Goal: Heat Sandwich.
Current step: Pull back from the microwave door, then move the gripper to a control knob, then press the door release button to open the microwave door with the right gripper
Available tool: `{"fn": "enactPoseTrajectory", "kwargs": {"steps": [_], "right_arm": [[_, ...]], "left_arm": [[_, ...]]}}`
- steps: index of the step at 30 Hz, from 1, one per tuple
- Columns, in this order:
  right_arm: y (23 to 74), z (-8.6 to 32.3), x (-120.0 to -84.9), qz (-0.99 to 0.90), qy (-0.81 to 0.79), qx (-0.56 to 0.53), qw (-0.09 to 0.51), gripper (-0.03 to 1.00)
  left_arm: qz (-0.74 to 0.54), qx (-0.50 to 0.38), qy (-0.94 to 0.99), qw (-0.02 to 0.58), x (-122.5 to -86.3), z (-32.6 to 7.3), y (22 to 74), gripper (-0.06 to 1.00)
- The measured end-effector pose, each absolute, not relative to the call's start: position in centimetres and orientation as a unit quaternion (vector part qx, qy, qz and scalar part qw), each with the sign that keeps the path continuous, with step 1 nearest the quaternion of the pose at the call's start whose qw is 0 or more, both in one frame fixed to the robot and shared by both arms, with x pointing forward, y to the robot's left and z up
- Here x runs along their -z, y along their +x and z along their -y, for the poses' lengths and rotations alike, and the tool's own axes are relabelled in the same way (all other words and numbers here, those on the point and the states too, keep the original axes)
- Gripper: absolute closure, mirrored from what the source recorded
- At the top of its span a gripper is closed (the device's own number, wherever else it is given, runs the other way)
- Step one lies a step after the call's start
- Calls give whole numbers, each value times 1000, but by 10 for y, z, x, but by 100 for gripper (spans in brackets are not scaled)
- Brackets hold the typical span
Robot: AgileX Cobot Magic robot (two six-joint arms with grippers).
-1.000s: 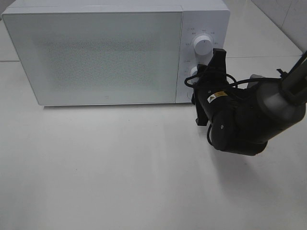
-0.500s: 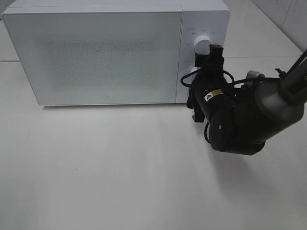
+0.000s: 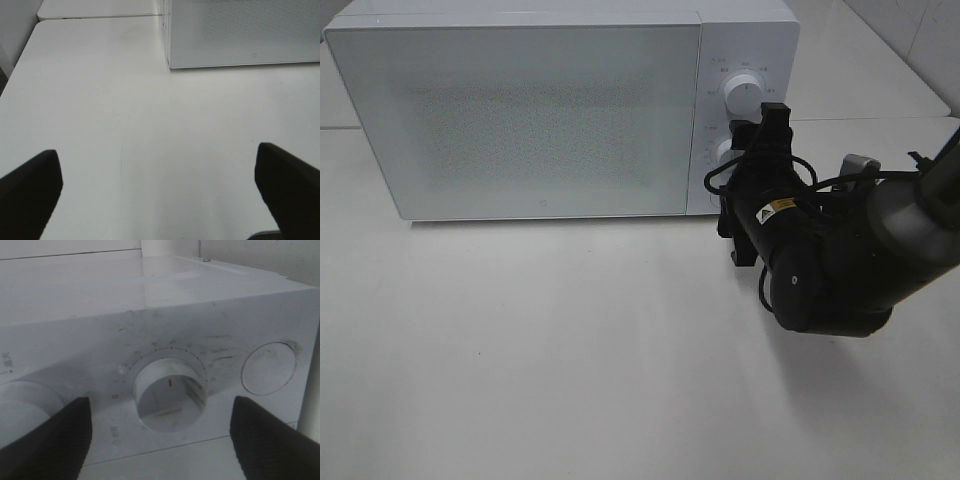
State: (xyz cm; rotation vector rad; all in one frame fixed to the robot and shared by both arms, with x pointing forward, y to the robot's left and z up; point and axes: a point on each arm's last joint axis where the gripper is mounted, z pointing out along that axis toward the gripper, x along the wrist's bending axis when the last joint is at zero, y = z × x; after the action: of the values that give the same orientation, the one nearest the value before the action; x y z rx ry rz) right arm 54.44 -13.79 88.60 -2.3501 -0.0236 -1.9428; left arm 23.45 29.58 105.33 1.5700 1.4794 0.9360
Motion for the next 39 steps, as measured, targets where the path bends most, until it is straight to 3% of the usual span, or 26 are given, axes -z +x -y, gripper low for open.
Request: {"fn": "enactPoseTrajectory", "kwargs": {"steps": [12, 21, 32, 39], "right_arm": [[520, 142, -905, 109, -772, 624, 44, 22], [496, 140, -921, 304, -812, 499, 4, 22], [469, 147, -955, 614, -677, 399, -75, 22], [468, 161, -979, 708, -611, 345, -80, 22]], "left_arm": [[-581, -367, 616, 385, -1053, -296, 235, -5], [-581, -367, 616, 385, -1053, -296, 235, -5], [-581, -367, 616, 385, -1053, -296, 235, -5], [-581, -367, 616, 385, -1053, -296, 235, -5]]}}
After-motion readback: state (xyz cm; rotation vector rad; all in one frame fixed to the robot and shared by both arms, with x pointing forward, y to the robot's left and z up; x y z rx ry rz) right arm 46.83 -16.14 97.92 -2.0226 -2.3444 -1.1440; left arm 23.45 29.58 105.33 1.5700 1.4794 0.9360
